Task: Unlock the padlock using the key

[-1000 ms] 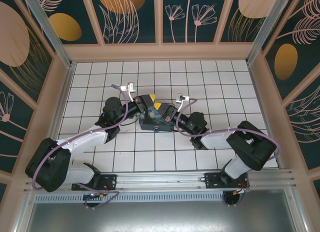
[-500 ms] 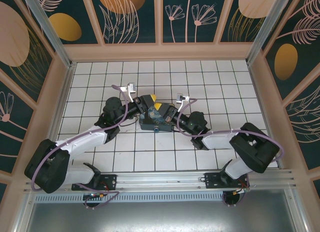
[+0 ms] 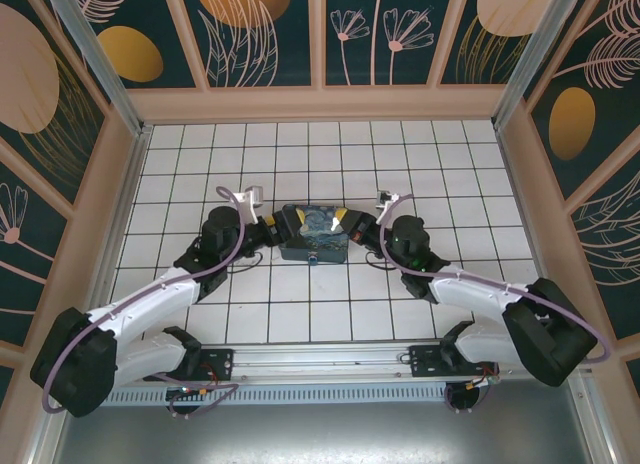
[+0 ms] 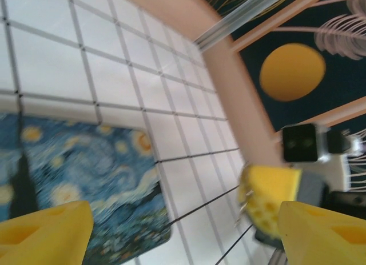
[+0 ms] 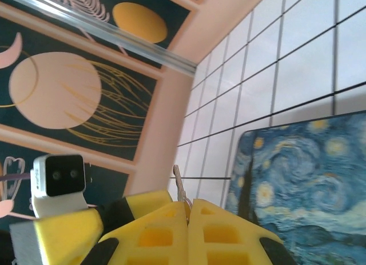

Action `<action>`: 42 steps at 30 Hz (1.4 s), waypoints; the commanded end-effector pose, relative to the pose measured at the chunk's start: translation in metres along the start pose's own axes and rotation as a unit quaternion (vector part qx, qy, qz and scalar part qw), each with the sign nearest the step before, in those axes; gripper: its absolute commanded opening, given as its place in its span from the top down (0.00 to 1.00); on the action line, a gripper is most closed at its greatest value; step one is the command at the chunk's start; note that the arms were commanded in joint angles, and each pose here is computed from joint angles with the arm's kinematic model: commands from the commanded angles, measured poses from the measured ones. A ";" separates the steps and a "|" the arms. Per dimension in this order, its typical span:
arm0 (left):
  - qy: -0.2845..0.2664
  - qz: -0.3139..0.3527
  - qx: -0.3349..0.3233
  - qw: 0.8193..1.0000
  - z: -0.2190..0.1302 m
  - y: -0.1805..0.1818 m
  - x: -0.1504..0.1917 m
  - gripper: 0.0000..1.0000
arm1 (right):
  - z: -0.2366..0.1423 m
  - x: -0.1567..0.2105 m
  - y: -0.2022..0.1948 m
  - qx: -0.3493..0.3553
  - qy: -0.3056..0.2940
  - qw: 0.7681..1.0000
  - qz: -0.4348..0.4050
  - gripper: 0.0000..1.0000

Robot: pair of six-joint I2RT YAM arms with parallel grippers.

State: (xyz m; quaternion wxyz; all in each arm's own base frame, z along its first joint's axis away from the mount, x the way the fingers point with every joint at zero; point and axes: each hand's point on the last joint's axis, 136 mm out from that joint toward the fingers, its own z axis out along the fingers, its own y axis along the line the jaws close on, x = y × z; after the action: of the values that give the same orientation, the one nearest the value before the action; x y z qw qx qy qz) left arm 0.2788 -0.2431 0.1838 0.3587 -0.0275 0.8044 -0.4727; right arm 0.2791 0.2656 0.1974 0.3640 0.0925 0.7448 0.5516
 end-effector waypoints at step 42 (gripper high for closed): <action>0.045 0.135 -0.034 0.989 0.029 0.059 0.089 0.41 | 0.036 0.011 -0.023 0.049 0.061 0.997 0.005 1.00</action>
State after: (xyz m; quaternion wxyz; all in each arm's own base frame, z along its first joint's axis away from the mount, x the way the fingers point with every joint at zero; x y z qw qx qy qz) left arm 0.2407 -0.2597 0.0665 0.3482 0.0746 0.8512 -0.3855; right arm 0.2928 0.2804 0.1461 0.2946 0.0956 0.8108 0.4968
